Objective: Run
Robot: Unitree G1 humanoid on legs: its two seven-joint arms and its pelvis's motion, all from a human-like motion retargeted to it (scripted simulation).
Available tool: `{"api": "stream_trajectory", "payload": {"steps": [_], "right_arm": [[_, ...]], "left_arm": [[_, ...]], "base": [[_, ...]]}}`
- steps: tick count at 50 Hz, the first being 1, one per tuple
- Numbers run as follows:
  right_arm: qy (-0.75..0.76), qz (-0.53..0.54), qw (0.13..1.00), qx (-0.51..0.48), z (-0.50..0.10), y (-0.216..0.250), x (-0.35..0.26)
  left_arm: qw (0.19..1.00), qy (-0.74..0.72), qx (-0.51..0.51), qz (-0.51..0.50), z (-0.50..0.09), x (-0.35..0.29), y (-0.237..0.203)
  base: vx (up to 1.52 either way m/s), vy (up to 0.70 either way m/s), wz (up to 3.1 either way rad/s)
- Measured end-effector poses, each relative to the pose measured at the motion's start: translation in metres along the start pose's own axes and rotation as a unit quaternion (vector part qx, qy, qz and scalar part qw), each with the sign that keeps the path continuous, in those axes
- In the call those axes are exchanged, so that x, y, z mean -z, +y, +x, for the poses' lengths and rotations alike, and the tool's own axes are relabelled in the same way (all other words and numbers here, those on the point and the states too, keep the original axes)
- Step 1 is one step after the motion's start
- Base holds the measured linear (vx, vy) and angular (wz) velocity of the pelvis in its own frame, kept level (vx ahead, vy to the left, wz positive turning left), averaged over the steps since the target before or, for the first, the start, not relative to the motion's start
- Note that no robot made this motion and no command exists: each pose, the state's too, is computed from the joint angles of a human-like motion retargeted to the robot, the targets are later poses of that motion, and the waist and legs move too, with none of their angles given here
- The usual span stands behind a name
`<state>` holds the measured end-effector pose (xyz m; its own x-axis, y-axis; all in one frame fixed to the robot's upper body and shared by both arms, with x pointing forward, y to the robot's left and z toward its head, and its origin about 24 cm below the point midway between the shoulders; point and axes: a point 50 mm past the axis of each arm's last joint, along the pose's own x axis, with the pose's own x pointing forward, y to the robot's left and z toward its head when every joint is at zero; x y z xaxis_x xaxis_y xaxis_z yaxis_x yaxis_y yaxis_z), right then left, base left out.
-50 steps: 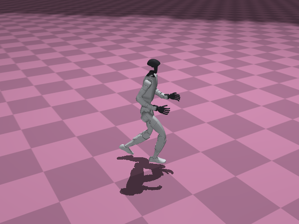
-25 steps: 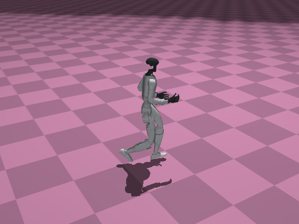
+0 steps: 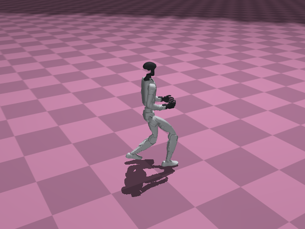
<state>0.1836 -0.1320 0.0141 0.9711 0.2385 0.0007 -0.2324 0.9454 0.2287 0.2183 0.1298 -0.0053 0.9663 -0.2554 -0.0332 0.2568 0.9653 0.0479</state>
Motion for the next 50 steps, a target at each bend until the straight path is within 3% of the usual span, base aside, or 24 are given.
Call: {"api": "stream_trajectory", "payload": {"steps": [15, 32, 43, 50], "right_arm": [[0.020, 0.079, 0.995, 0.063, 0.011, -0.022, 0.015], [0.059, -0.020, 0.993, 0.099, -0.011, -0.050, 0.027], [-0.003, -0.039, 0.983, 0.178, -0.008, -0.074, 0.004], [-0.111, -0.027, 0.973, 0.202, -0.006, -0.082, -0.042]], "left_arm": [[0.972, 0.232, 0.001, -0.027, -0.057, 0.089, 0.006], [0.945, 0.318, 0.039, 0.065, -0.059, 0.119, 0.008], [0.911, 0.393, 0.086, 0.088, -0.082, 0.143, -0.013], [0.903, 0.414, 0.049, 0.100, -0.091, 0.148, -0.007]], "base": [[0.41, -0.29, 1.79], [0.09, -0.12, 1.81], [0.00, 0.10, 1.59], [0.07, 0.11, 2.04]]}}
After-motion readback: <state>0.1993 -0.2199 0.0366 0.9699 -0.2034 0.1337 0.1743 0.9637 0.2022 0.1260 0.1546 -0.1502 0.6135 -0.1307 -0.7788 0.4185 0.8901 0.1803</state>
